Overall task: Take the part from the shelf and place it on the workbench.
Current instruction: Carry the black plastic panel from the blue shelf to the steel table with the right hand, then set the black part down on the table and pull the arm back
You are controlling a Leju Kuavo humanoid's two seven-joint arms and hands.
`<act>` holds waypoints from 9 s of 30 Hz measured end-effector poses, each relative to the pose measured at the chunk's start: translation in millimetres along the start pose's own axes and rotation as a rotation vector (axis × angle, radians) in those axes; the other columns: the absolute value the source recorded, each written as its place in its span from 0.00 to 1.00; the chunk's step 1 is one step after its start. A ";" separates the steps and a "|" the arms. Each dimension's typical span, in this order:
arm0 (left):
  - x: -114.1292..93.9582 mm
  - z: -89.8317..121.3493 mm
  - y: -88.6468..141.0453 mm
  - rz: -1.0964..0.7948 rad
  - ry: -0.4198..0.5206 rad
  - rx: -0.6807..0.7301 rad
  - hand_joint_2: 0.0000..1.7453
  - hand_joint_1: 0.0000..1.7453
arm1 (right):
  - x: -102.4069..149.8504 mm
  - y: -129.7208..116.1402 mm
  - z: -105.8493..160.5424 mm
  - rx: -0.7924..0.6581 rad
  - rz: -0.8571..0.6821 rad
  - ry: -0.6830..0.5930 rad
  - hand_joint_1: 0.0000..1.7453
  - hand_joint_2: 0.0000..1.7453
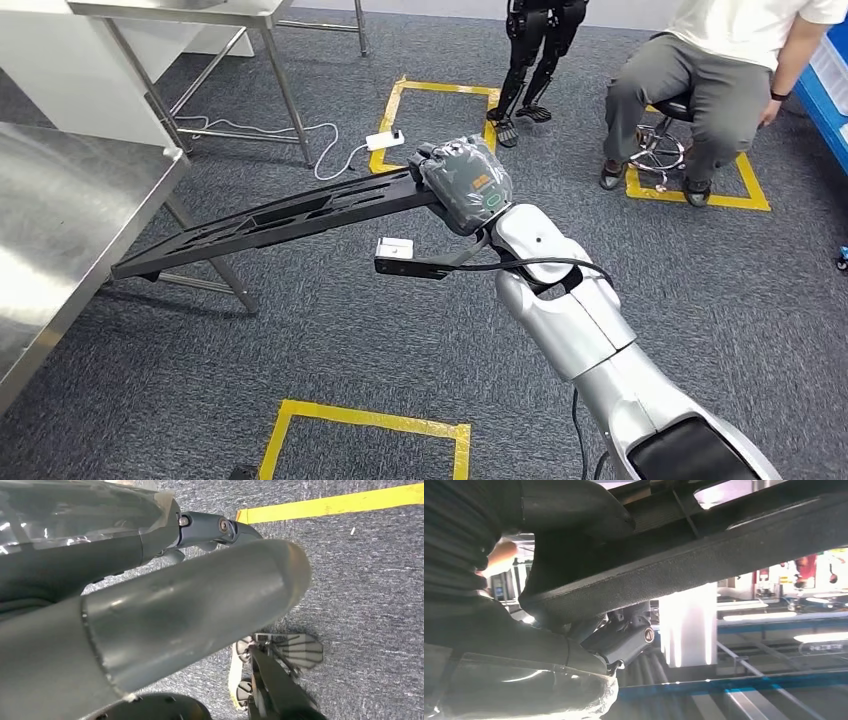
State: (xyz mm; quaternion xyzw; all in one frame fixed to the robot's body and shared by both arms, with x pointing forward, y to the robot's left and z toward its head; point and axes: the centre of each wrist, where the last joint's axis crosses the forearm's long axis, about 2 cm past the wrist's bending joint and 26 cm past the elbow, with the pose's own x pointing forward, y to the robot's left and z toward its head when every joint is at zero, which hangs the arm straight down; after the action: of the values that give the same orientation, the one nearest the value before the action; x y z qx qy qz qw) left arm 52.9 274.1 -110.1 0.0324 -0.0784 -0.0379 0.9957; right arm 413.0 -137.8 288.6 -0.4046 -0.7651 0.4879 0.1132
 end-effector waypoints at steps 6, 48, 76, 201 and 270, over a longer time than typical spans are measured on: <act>1.2 0.1 -0.8 -0.006 -0.003 -0.001 0.00 0.00 | -7.9 -7.1 -6.5 -0.013 0.019 0.007 0.99 1.00; 2.0 -0.4 3.9 -0.044 0.005 0.005 0.00 0.00 | 1.2 -11.2 -16.5 0.003 0.086 -0.133 0.99 1.00; 2.7 -0.3 2.6 -0.072 -0.025 0.019 0.00 0.00 | -6.2 -8.3 -4.5 0.041 0.156 -0.121 0.99 1.00; 1.4 -0.6 7.5 -0.025 -0.036 0.042 0.00 0.00 | -34.5 -44.1 -49.8 0.054 0.399 -0.136 0.99 1.00; -3.2 -0.4 5.1 -0.016 -0.069 0.031 0.00 0.00 | -40.1 -17.8 -24.7 0.119 0.384 -0.121 0.99 1.00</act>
State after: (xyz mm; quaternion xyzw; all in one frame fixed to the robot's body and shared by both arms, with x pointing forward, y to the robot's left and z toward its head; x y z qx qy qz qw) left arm 50.1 279.4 -110.6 0.0469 -0.1130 -0.0456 0.9914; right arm 443.9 -154.3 324.8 -0.5056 -0.6494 0.5681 -0.0043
